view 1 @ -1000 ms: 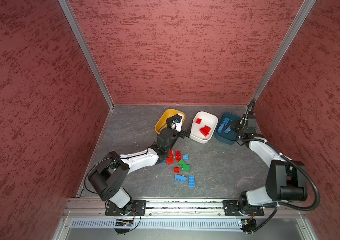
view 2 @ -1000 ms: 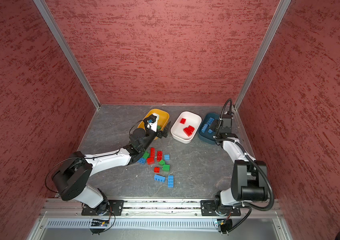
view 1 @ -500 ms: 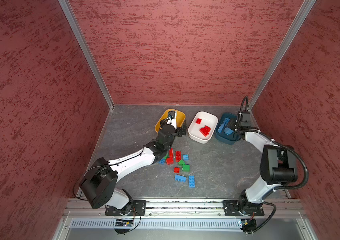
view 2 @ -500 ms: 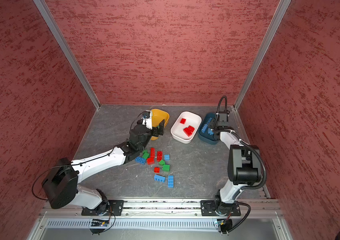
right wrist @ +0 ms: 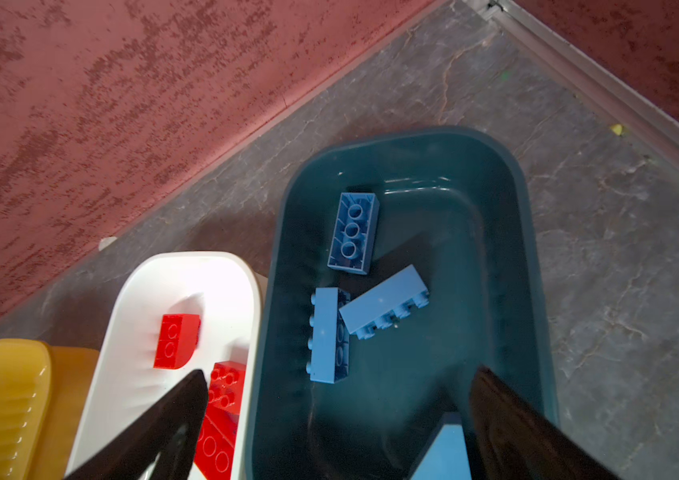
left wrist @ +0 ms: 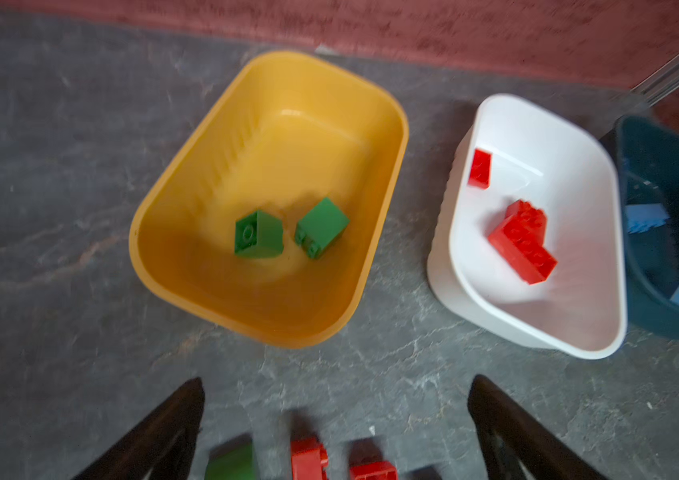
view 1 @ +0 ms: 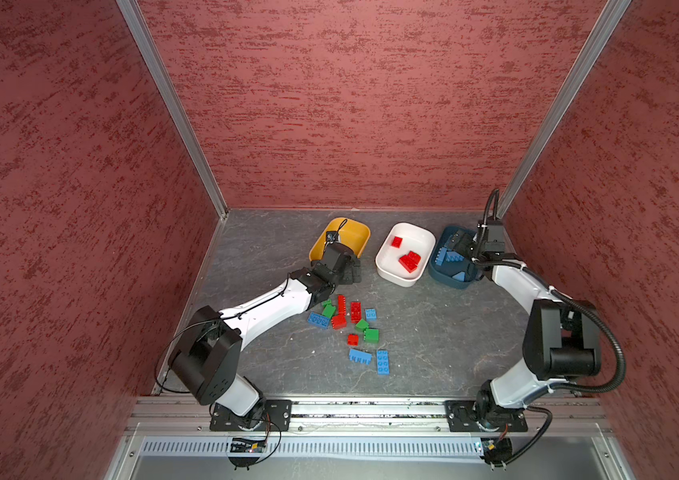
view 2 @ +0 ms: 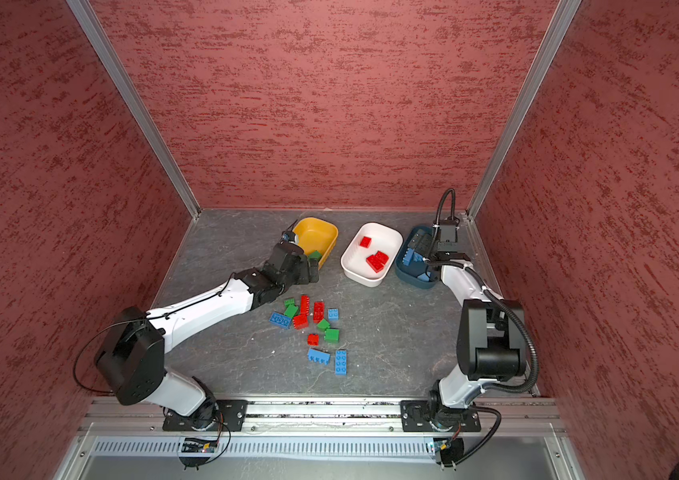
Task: Sort the legos into containers by color
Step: 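Grasp a red 2x4 brick at the pile with the left gripper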
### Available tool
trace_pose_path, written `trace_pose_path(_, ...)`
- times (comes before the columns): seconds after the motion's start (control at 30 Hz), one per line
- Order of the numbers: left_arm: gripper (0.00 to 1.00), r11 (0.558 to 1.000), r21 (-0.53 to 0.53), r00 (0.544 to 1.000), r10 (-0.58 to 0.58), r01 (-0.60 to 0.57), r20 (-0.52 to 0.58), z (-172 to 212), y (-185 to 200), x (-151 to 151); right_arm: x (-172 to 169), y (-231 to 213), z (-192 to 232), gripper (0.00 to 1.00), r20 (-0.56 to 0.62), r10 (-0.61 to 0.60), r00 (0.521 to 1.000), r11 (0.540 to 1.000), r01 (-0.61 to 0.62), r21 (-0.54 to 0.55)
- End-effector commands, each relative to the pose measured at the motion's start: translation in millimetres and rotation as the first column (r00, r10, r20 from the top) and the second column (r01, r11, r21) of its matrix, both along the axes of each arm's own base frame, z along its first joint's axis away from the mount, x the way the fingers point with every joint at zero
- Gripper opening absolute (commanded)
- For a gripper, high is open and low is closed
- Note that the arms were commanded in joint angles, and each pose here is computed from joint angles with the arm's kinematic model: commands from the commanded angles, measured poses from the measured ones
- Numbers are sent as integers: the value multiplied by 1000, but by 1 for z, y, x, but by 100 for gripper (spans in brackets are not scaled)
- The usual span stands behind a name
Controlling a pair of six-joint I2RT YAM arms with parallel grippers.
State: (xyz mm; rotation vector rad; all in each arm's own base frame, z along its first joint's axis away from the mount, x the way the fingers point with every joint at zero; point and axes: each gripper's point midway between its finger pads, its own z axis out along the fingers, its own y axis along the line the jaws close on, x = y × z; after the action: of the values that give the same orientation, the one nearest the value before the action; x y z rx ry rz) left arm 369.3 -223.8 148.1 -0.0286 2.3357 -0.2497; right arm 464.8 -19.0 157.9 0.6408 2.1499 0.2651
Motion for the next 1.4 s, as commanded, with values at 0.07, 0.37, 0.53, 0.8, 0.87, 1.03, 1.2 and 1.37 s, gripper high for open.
trace_pose_path(0.07,84,999,40,964,39,-29,-265,-42,6,-29,-1,19,11,99,57,40,998,997,-44,67)
trace_pose_path(0.37,54,994,111,910,32,16,-414,-84,-5,-33,-1,28,6,99,55,54,997,994,-59,90)
trace_pose_path(0.53,46,992,128,891,51,8,-451,-101,-7,-30,-2,29,5,99,49,60,997,994,-64,88)
trace_pose_path(0.8,37,986,157,870,24,61,-492,-123,-8,-31,-2,82,15,98,109,315,943,945,-322,59)
trace_pose_path(0.87,34,985,153,863,5,84,-505,-127,-8,-29,-3,95,18,98,116,359,926,930,-366,40)
trace_pose_path(1.03,20,980,143,867,-47,136,-497,-120,-14,-26,-3,119,30,98,167,444,880,892,-451,7)
trace_pose_path(1.2,15,985,125,911,-58,119,-409,-93,-16,-14,-10,134,36,98,225,501,836,861,-508,-27)
trace_pose_path(1.37,15,995,26,959,-90,101,-267,-58,-35,10,-20,136,40,98,260,514,818,852,-522,-41)
